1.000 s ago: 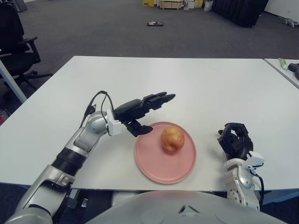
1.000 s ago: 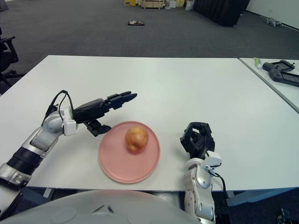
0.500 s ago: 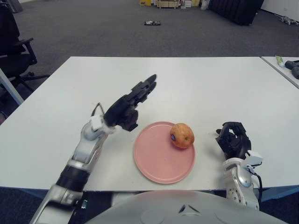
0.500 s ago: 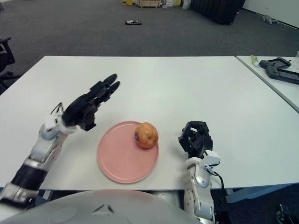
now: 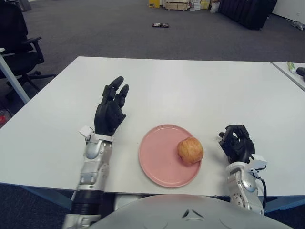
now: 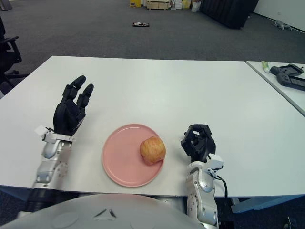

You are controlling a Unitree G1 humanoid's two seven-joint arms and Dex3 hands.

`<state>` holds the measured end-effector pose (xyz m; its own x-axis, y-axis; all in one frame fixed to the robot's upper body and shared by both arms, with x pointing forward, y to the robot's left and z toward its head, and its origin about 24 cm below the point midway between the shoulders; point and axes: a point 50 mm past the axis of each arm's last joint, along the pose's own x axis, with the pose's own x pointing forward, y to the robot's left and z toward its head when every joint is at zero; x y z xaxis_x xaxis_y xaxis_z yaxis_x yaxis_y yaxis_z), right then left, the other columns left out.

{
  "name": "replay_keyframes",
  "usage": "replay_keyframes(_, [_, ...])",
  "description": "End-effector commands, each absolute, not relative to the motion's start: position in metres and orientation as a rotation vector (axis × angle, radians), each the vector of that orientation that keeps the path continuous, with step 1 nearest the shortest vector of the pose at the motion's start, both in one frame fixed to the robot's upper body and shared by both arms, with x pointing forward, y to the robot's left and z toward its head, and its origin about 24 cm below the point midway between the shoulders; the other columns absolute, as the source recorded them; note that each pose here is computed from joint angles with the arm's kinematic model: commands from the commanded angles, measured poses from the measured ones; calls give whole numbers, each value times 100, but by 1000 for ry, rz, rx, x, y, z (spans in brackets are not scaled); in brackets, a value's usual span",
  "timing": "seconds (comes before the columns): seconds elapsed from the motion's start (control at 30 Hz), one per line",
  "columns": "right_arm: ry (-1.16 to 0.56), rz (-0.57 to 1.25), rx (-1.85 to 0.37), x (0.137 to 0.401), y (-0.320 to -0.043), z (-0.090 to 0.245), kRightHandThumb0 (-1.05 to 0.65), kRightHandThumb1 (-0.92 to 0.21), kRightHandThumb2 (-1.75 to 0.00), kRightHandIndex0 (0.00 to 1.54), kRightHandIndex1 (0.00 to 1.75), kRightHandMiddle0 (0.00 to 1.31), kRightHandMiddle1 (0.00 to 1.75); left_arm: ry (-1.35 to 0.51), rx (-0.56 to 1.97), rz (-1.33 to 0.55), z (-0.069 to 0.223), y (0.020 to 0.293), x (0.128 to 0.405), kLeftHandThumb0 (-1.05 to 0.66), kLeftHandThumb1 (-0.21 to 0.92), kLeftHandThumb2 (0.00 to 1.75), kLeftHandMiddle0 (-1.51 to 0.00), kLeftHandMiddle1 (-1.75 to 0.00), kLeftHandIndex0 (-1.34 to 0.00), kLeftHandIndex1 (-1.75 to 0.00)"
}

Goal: Put the apple into the plate.

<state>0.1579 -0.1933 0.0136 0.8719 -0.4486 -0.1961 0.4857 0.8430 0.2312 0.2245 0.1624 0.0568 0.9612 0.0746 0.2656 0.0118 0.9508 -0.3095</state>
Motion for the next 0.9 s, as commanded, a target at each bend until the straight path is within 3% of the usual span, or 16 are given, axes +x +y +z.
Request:
replay_keyframes(0.0, [131, -502, 316, 162, -190, 15, -40, -59, -98, 77, 175, 40, 175, -231, -299, 138, 51, 166, 224, -48, 73, 89, -44, -168, -33, -172])
replay_keyframes(0.4, [135, -495, 311, 163, -189, 15, -40, -60, -97, 77, 175, 40, 175, -139, -319, 185, 39, 166, 218, -38, 70, 83, -66, -175, -32, -175])
replay_keyframes(0.87, [145, -501, 328, 164, -189, 15, -40, -61, -96, 77, 175, 39, 175, -69, -266, 173, 24, 169, 213, -38, 71, 82, -73, -175, -32, -175])
